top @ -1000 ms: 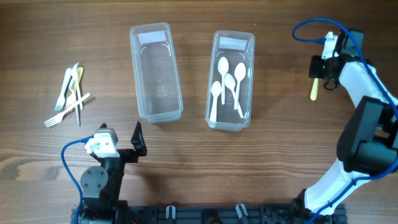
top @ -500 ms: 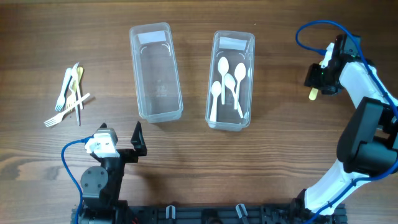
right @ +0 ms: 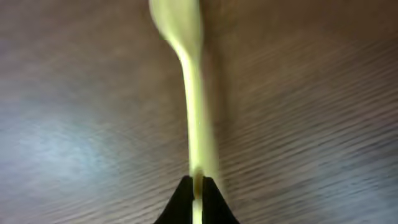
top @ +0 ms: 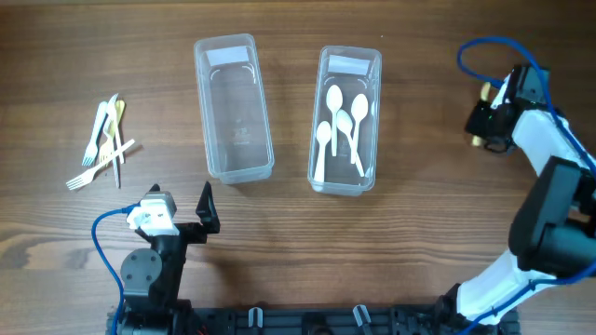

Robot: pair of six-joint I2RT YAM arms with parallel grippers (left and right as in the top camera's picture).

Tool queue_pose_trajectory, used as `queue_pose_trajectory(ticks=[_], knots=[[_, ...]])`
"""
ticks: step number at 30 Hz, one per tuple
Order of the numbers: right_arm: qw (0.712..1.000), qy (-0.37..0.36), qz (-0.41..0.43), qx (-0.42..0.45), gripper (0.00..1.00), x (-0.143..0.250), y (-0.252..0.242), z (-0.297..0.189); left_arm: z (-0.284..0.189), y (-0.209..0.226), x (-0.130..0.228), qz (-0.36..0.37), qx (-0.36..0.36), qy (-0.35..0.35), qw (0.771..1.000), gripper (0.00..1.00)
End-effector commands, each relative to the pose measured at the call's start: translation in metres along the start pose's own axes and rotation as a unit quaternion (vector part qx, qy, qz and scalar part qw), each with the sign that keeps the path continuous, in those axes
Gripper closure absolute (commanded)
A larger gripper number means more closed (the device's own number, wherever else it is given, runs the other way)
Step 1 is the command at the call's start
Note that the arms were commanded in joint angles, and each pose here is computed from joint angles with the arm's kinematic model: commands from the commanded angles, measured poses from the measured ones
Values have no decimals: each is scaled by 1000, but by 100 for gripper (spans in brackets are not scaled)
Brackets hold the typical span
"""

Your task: Pack container

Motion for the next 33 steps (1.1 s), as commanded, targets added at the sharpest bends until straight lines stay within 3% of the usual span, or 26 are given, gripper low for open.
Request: queue_pose_trajectory(ticks=[1, 9, 15, 17, 21, 24, 33], knots=[[998, 58, 5, -7, 96, 30, 3, 24, 0, 0, 1, 11, 6, 0, 1000, 0], [999, 22, -7, -35, 94, 13, 8, 5, 0, 0, 1, 11, 6, 0, 1000, 0], [995, -71, -47, -49, 47, -18, 12, -46, 0, 0, 1, 11, 6, 0, 1000, 0], [993, -100, -58, -18, 39, -27, 5, -61, 0, 0, 1, 11, 6, 0, 1000, 0], [986, -108, -127, 29, 37, -33, -4, -58, 0, 0, 1, 11, 6, 0, 1000, 0], [983, -107, -145, 43, 30, -35, -8, -44, 0, 0, 1, 11, 6, 0, 1000, 0], [979, -130, -154, 25, 34, -44, -12, -17, 0, 0, 1, 11, 6, 0, 1000, 0]])
Point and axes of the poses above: each gripper's point midway between its finger pads, its own z axis out along the fingers, its own y axis along the line the jaws close on, x = y × z, the point moved 6 cm from there along -z, back along the fingers, and after that the axes turned 12 degrees about -z, right-handed, at the moved point
